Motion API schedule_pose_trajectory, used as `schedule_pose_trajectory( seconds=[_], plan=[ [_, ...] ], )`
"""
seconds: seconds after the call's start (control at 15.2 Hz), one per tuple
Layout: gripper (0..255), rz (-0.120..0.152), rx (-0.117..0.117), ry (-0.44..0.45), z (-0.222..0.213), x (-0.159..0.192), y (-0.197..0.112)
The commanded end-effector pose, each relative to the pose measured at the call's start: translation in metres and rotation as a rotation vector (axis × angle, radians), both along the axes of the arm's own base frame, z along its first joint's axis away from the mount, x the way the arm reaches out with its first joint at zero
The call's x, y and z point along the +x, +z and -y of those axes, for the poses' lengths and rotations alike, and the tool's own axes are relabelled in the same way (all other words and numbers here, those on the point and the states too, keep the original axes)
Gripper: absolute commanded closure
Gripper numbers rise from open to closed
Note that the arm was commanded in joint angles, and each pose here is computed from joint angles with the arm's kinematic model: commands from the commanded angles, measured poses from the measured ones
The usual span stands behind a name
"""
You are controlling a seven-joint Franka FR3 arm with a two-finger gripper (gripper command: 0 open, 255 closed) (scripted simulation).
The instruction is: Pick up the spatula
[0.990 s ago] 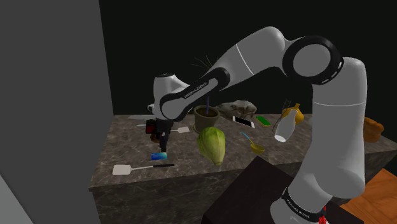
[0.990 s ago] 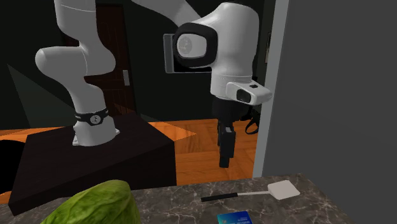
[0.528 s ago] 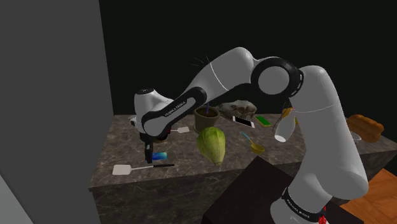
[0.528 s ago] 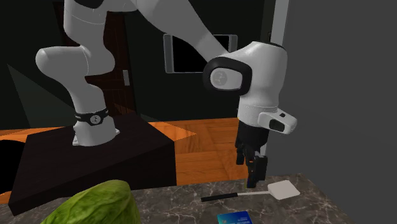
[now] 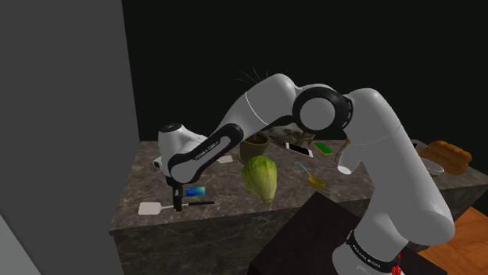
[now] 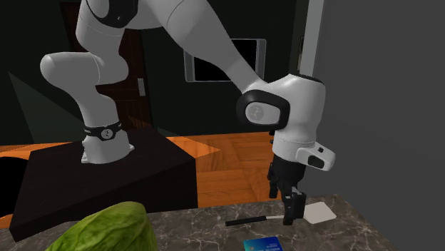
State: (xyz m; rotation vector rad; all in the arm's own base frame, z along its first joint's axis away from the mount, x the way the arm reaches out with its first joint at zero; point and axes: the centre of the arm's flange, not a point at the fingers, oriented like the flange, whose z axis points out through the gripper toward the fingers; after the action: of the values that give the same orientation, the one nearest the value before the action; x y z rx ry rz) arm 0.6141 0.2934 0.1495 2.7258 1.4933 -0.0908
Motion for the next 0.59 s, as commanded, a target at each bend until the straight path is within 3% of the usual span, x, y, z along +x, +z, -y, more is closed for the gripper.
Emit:
schedule_pose_trajectory(
  seconds=[0.0,0.13,0.2,0.53],
  plan=[
    [0,0.0,0.0,0.0,-0.0003,0.0007,-0.0104],
    [0,0.0,0.0,0.0,-0.0002,0.0006,-0.0135],
    [255,0.0,0.0,0.0,0.0003,0.001,-0.0136],
    [255,0.0,0.0,0.0,0.0003,0.0007,-0.0137]
  ],
)
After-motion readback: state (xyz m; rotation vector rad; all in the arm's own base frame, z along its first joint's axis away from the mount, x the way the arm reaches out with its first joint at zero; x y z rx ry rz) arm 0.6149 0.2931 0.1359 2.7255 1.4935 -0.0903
